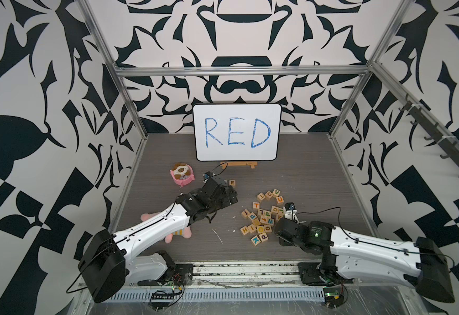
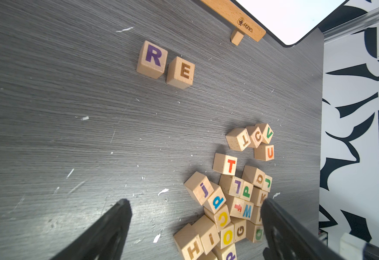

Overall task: Assemble the uppercase word "red" with letter blocks
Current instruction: Move the letter block to the center of the board.

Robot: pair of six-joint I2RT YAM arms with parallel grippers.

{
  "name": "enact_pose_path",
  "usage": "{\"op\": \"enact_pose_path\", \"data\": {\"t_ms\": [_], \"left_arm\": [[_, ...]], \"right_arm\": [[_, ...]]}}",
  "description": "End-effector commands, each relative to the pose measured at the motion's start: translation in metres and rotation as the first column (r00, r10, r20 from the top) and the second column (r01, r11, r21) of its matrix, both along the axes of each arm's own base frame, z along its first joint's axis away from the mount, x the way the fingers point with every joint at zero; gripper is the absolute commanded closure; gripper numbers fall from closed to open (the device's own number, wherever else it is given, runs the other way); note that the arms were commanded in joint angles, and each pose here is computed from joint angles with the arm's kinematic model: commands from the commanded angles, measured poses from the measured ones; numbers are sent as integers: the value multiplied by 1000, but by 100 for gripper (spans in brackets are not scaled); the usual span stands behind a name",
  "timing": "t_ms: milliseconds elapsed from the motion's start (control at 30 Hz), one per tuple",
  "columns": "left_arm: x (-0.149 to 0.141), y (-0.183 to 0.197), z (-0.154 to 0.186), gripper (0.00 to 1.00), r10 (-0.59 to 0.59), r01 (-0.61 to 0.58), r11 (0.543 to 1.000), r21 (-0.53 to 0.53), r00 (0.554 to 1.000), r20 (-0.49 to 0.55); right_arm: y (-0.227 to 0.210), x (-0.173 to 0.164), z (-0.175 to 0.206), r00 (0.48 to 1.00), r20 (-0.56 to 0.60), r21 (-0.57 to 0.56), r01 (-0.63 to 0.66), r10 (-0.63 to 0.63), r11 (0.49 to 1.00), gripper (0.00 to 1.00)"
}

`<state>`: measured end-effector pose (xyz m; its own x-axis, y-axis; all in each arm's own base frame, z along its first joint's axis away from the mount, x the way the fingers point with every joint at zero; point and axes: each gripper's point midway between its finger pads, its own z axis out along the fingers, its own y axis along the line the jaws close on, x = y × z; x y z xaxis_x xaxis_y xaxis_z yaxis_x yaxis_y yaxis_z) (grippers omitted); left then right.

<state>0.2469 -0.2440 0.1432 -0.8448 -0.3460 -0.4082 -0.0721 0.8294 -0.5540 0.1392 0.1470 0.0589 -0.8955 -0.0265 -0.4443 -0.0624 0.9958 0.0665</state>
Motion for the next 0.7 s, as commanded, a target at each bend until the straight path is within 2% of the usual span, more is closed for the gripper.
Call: {"op": "enact_pose_path", "data": {"t_ms": [0, 300, 667], "left_arm": [[-4, 7, -6, 6, 12, -12, 1000, 20, 1000, -10], [-3, 7, -5, 6, 13, -13, 1000, 18, 1000, -7], [-3, 5, -6, 6, 9, -9, 1000, 18, 1000, -14]], "right_arm": [[14, 7, 4, 1000, 8, 7, -17, 17, 1000, 44], [-7, 6, -11, 1000, -5, -120, 26, -26, 992, 43], [-38, 4, -19, 995, -17, -162, 98, -102, 982, 44]]}}
